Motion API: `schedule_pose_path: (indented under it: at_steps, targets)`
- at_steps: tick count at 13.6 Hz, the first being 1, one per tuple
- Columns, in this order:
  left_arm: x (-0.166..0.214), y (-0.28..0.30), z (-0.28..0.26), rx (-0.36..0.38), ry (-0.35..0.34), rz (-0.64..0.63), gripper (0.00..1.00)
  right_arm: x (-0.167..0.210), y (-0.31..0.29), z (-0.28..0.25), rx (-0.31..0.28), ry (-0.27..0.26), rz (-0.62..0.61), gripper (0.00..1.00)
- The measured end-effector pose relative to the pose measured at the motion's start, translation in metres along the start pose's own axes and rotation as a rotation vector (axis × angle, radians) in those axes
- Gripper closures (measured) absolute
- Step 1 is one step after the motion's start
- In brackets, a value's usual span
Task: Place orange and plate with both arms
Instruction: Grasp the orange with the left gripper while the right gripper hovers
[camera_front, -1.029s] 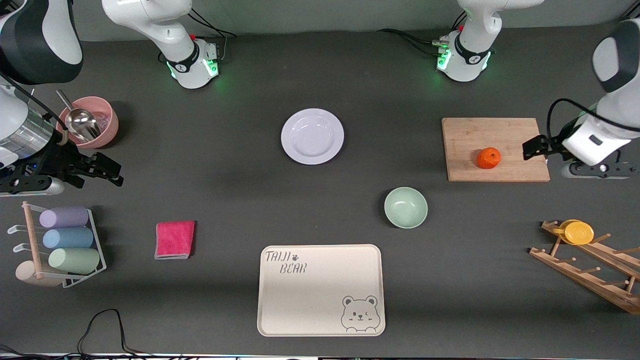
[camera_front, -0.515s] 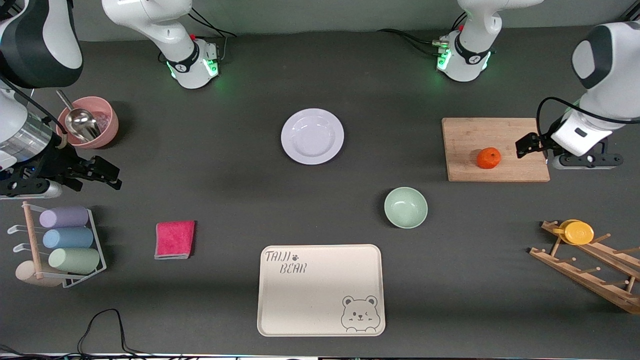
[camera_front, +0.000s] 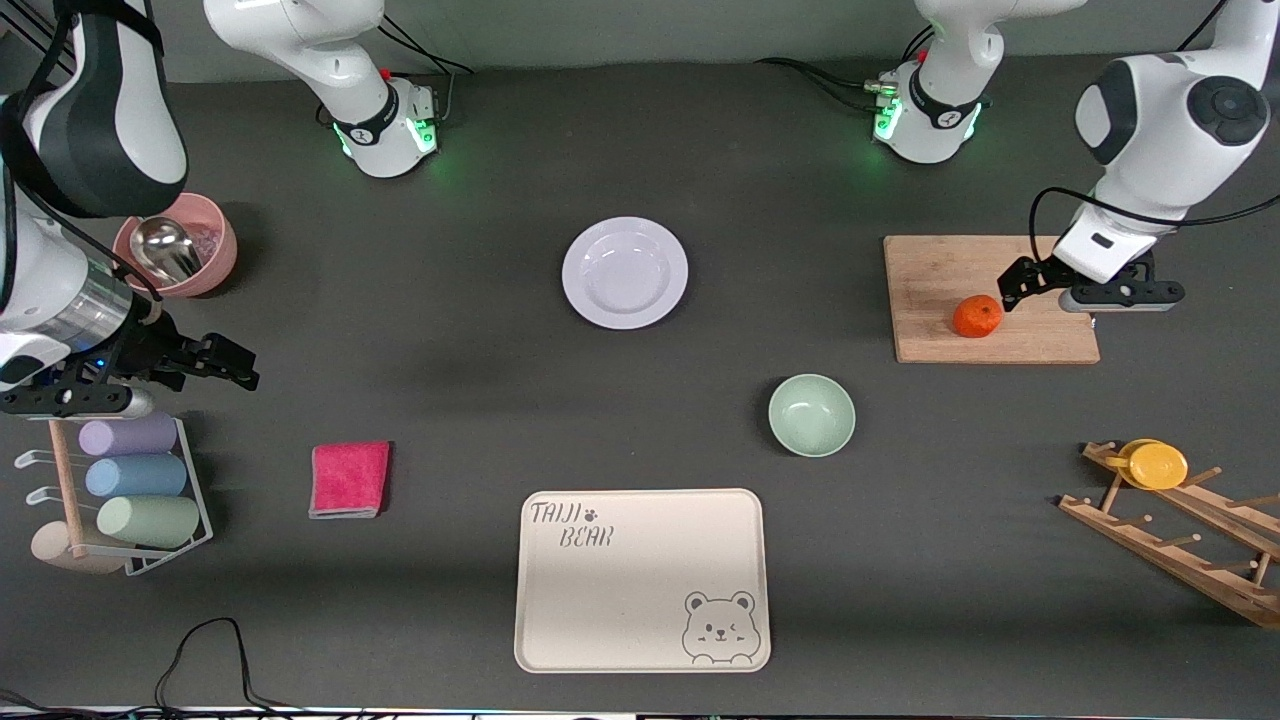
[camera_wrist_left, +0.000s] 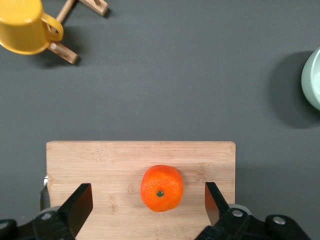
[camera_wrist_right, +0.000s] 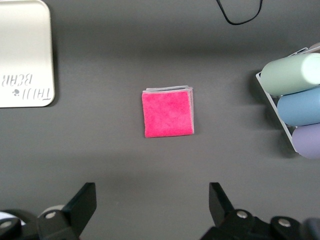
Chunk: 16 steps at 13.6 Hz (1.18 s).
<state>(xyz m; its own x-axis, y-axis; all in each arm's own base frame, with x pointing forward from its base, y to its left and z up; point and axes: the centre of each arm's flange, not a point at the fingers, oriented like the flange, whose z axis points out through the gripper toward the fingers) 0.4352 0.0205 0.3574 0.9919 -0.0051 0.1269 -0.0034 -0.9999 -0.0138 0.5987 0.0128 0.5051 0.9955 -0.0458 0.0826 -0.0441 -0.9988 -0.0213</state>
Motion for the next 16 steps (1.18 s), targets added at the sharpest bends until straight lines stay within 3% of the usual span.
schedule_pose_path:
  at_steps: [2, 5, 8, 12, 15, 16]
  targets:
    - [-0.012, 0.001, 0.014, 0.000, 0.010, 0.000, 0.00, -0.001, 0.005, 0.027, 0.033, 0.002, 0.031, 0.00]
    - [-0.030, 0.002, 0.034, 0.001, 0.045, 0.001, 0.00, 0.003, 0.015, 0.059, 0.229, -0.032, 0.162, 0.00]
    - [-0.041, 0.004, 0.051, 0.001, 0.048, 0.004, 0.00, 0.015, 0.013, 0.080, 0.337, -0.029, 0.238, 0.00]
    - [-0.044, 0.005, 0.077, -0.001, 0.052, 0.005, 0.00, 0.033, 0.000, 0.140, 0.549, -0.053, 0.353, 0.00]
    - [-0.051, 0.005, 0.100, -0.001, 0.080, 0.005, 0.00, 0.032, -0.005, 0.180, 0.626, -0.096, 0.354, 0.00]
    - [-0.052, 0.006, 0.107, -0.001, 0.092, 0.005, 0.00, 0.028, -0.008, 0.192, 0.652, -0.133, 0.330, 0.00]
